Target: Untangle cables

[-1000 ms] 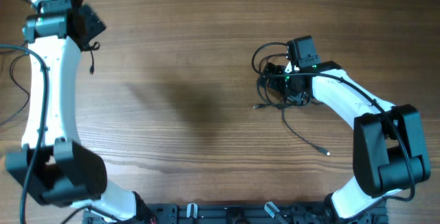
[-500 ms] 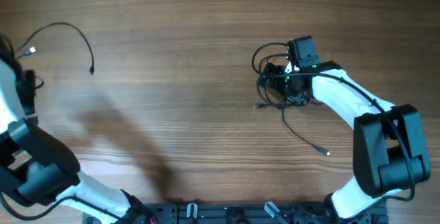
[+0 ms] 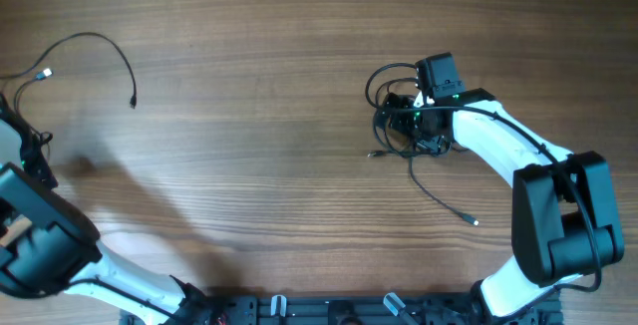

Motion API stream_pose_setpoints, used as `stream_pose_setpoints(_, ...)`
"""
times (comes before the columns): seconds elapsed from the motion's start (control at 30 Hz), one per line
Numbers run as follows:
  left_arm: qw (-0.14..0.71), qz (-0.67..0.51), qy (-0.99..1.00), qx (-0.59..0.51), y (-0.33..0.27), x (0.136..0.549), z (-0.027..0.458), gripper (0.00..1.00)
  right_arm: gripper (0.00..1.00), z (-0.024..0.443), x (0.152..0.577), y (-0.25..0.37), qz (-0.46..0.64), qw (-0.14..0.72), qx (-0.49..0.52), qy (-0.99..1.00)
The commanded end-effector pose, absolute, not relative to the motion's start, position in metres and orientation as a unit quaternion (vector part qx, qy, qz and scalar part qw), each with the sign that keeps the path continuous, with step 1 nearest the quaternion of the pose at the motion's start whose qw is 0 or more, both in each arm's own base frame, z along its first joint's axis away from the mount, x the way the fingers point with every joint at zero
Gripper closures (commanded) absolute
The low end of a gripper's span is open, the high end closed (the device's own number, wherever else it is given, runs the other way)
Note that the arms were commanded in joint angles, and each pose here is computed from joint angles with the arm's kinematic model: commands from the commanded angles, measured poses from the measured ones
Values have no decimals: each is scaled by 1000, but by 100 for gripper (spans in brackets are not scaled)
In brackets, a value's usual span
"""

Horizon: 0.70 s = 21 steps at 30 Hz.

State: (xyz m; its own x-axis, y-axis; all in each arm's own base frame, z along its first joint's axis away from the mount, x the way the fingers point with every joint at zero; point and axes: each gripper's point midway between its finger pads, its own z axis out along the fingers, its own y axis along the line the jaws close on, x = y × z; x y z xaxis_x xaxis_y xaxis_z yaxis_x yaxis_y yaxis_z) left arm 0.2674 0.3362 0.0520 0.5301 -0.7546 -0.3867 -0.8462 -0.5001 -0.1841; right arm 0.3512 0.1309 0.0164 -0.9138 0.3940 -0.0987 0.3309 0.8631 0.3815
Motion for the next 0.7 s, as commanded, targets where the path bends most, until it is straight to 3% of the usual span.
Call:
stream_pose_setpoints(0.0, 161, 141, 476, -853, 344, 263, 22, 16, 0, 21, 350, 129, 176, 95, 193, 961)
stream_pose_setpoints(0.07, 166, 140, 493, -842, 349, 269, 16, 35, 0, 21, 351, 129, 176, 95, 193, 961)
stream_pose_setpoints(0.13, 172, 139, 495, -840, 351, 272, 16, 65, 0, 21, 351, 129, 176, 95, 193, 961)
stream_pose_setpoints(0.17, 179, 131, 495, -840, 352, 276, 16, 85, 0, 21, 350, 129, 176, 95, 193, 961)
stream_pose_setpoints(0.2, 186, 112, 497, -840, 352, 284, 17, 94, 0, 21, 350, 129, 176, 95, 193, 961)
stream_pose_setpoints(0.23, 197, 63, 520, -829, 349, 304, 18, 96, 0, 21, 350, 129, 176, 95, 193, 960)
stream_pose_setpoints(0.43, 313, -219, 602, -701, 316, 431, 71, 96, 0, 21, 351, 129, 177, 96, 194, 960)
stream_pose_setpoints(0.6, 320, -224, 625, -675, 276, 472, 89, 94, 0, 21, 351, 129, 177, 96, 194, 960)
stream_pose_setpoints(0.63, 314, -199, 627, -685, 275, 468, 85, 83, 0, 21, 351, 129, 177, 96, 194, 960)
stream_pose_setpoints(0.67, 309, -169, 626, -695, 276, 462, 80, 64, 0, 21, 351, 129, 176, 96, 193, 960)
